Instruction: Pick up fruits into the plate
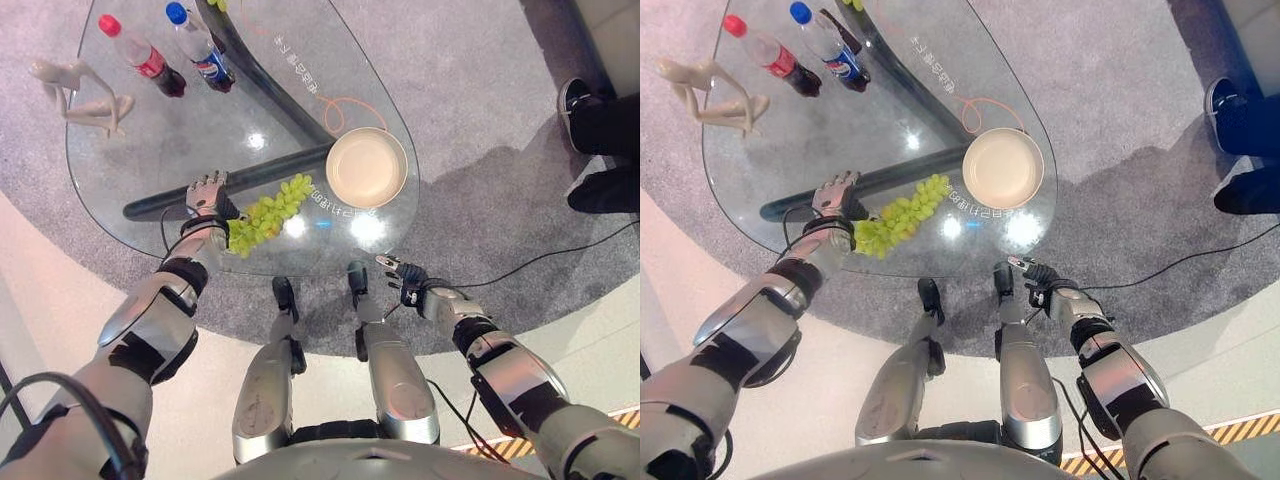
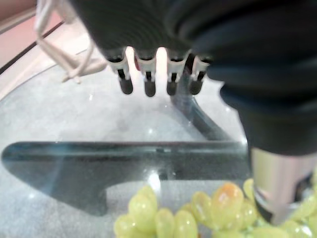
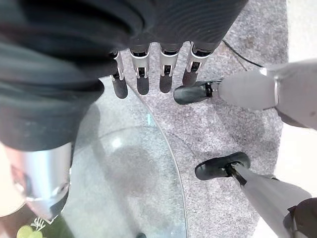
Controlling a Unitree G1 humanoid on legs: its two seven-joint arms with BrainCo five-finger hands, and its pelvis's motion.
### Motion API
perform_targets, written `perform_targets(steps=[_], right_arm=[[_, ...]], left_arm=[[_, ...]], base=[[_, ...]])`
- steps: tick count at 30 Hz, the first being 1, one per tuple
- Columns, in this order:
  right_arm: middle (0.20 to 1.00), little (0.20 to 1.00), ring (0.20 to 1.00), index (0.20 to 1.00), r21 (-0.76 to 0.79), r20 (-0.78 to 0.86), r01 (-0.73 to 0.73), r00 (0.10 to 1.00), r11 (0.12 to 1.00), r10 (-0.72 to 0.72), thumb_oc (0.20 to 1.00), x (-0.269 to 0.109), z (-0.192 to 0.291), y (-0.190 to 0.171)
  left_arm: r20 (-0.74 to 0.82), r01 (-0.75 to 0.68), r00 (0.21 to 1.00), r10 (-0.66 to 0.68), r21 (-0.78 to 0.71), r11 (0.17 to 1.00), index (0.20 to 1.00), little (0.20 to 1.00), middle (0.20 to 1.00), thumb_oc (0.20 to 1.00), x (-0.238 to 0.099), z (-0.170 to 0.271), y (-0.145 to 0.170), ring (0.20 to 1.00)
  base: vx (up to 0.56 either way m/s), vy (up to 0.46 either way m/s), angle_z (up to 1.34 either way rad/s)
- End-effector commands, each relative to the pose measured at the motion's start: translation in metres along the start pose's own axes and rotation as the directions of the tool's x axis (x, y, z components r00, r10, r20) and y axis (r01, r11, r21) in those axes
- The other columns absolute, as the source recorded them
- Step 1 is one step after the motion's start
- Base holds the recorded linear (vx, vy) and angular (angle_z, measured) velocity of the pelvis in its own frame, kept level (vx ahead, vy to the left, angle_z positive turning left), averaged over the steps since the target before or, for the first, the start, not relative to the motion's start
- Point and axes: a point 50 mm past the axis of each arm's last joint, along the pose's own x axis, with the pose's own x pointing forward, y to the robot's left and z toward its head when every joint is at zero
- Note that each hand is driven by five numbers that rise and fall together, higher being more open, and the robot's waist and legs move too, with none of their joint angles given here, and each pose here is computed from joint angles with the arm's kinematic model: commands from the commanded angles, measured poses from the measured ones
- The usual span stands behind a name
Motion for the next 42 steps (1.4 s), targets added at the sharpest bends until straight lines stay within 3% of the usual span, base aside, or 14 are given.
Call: perform_targets(steps=[1,11,25,26,27,42], right_arm=[[1.000,1.000,1.000,1.000,-0.017,0.020,-0.021,1.000,1.000,0.021,1.000,-0.012,-0.032,-0.023],[1.000,1.000,1.000,1.000,0.000,0.116,-0.072,0.991,0.997,0.072,1.000,-0.016,-0.030,-0.014],[1.000,1.000,1.000,1.000,0.072,0.183,-0.123,0.977,0.990,0.108,1.000,-0.014,-0.021,0.001],[1.000,1.000,1.000,1.000,0.073,0.185,-0.128,0.976,0.989,0.113,1.000,-0.014,-0.021,0.002],[1.000,1.000,1.000,1.000,0.075,0.188,-0.136,0.975,0.988,0.120,1.000,-0.014,-0.021,0.004],[1.000,1.000,1.000,1.000,0.095,0.206,-0.157,0.969,0.983,0.135,1.000,-0.016,-0.022,0.005]], left_arm=[[-0.102,-0.039,0.994,0.044,0.049,0.998,1.000,1.000,1.000,1.000,0.002,-0.020,0.005,1.000],[-0.170,-0.016,0.985,0.039,0.133,0.991,1.000,1.000,1.000,1.000,0.000,-0.022,0.001,1.000],[-0.274,0.008,0.962,0.012,0.072,0.997,1.000,1.000,1.000,1.000,-0.001,-0.021,0.000,1.000],[-0.278,0.007,0.961,0.015,0.081,0.997,0.881,0.881,0.881,0.881,-0.001,-0.022,0.001,0.881],[-0.274,-0.008,0.961,0.031,0.086,0.996,0.200,0.200,0.200,0.200,-0.001,-0.021,0.002,0.200],[-0.232,-0.062,0.969,0.089,0.120,0.991,0.200,0.200,0.200,0.200,0.001,-0.019,0.007,0.200]], base=[[-0.05,0.012,-0.23],[-0.04,-0.040,-0.14],[-0.01,-0.045,0.00],[0.00,-0.031,-0.01],[0.01,-0.036,-0.01],[0.00,-0.005,0.00]])
